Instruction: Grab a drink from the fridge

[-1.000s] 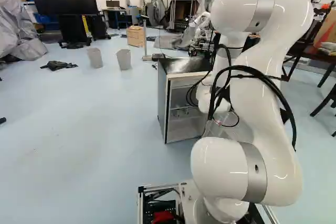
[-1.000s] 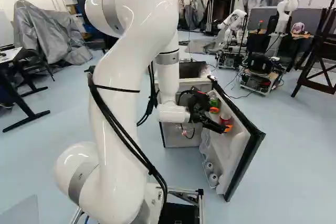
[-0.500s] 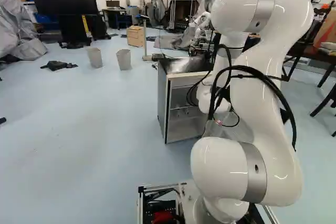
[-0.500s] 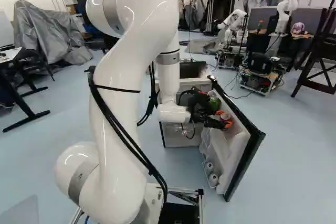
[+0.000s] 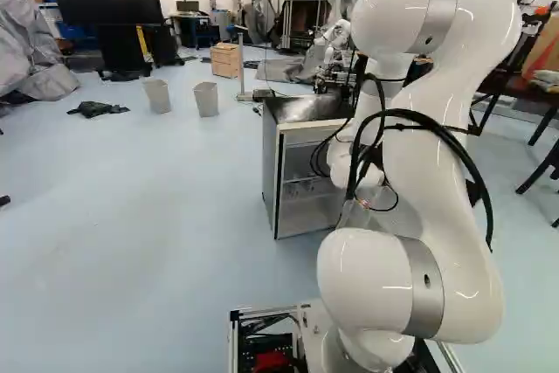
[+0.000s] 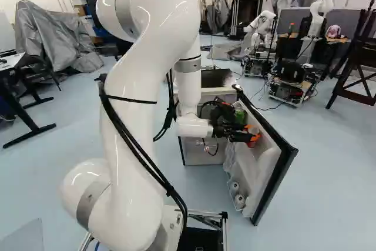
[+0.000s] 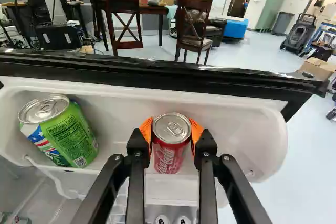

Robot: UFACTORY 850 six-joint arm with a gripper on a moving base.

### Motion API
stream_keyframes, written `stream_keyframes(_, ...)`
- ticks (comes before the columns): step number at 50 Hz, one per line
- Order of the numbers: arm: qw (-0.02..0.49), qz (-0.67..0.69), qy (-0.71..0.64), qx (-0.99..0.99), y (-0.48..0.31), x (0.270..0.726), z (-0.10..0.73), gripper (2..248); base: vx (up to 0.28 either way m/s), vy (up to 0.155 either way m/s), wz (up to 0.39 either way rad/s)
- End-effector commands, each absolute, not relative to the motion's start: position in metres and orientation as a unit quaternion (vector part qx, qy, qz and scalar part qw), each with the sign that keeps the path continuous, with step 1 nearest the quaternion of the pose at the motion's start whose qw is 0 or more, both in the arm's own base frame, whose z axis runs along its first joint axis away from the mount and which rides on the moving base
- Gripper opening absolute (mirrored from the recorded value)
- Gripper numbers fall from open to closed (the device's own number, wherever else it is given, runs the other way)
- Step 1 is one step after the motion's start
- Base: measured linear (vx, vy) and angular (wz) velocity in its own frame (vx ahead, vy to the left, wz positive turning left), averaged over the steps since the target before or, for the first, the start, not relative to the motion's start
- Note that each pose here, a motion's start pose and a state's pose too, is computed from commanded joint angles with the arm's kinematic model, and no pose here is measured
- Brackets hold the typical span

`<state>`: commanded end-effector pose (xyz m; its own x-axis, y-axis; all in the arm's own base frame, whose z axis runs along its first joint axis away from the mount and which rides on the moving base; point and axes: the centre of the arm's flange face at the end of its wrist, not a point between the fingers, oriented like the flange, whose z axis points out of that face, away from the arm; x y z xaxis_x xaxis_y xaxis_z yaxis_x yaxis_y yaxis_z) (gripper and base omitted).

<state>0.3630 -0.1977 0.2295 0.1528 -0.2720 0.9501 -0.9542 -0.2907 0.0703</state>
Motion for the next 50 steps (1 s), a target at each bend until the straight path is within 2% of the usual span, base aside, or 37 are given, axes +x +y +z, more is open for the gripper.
stream_keyframes(50,0.378,0.483,-0.419,0.670,-0.161,0.345,0.240,94,0.000,0.000,0.000)
